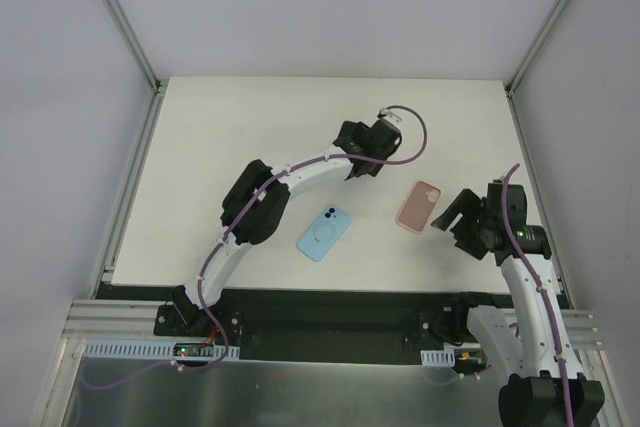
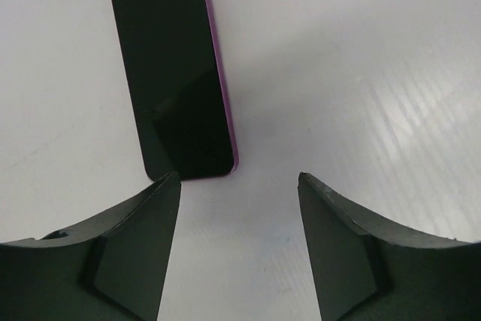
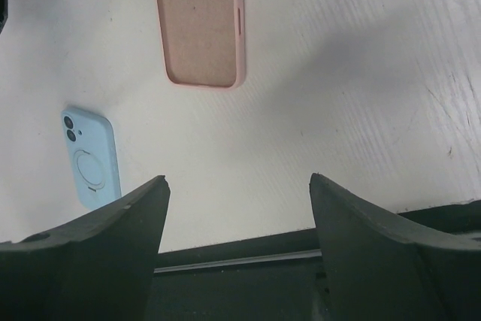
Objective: Take the phone out of the phone case
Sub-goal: Place the phone at the center of the board, then pick up the phone at the center of the board.
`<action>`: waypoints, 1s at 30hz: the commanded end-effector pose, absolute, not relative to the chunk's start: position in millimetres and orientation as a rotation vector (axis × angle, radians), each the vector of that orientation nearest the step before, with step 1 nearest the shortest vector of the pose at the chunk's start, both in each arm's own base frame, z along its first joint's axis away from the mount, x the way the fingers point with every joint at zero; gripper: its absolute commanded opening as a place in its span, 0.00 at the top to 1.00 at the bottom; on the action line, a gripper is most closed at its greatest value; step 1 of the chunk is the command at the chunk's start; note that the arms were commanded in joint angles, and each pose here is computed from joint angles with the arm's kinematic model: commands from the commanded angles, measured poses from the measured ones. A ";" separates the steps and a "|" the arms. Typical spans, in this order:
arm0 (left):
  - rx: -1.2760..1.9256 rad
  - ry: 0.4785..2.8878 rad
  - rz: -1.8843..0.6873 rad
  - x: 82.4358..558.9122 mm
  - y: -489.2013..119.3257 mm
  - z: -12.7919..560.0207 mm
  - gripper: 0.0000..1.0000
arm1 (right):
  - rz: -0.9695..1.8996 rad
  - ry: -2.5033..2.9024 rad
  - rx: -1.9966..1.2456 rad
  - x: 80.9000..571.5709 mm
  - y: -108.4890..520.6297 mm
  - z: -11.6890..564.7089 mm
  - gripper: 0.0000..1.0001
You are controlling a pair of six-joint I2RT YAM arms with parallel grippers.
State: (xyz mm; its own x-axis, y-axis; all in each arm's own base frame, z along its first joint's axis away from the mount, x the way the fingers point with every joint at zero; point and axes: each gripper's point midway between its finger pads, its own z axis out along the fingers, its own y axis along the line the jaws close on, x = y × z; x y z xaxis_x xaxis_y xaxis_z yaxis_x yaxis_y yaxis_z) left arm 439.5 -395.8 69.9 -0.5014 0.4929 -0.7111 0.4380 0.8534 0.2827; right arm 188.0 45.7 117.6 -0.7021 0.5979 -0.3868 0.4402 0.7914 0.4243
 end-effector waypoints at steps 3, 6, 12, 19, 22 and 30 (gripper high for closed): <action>0.590 2.196 -0.135 393.2 -372.8 133.2 0.30 | 0.427 2.470 0.753 178.5 48.2 124.3 0.20; 0.604 2.300 -0.225 358.6 -354.2 114.8 0.25 | 0.446 2.470 0.752 178.6 51.1 121.3 0.20; 0.743 2.462 -0.331 285.3 -318.3 82.8 0.15 | 0.465 2.466 0.742 182.6 54.1 120.1 0.20; 0.834 2.604 -0.466 228.1 -299.2 58.7 0.04 | 0.492 2.481 0.693 187.7 64.3 119.2 0.19; 0.849 2.644 -0.472 220.0 -295.2 48.7 0.01 | 0.496 2.485 0.676 189.4 67.7 118.4 0.19; 0.887 2.695 -0.512 202.5 -301.4 37.6 0.01 | 0.496 2.490 0.670 190.3 71.0 116.6 0.19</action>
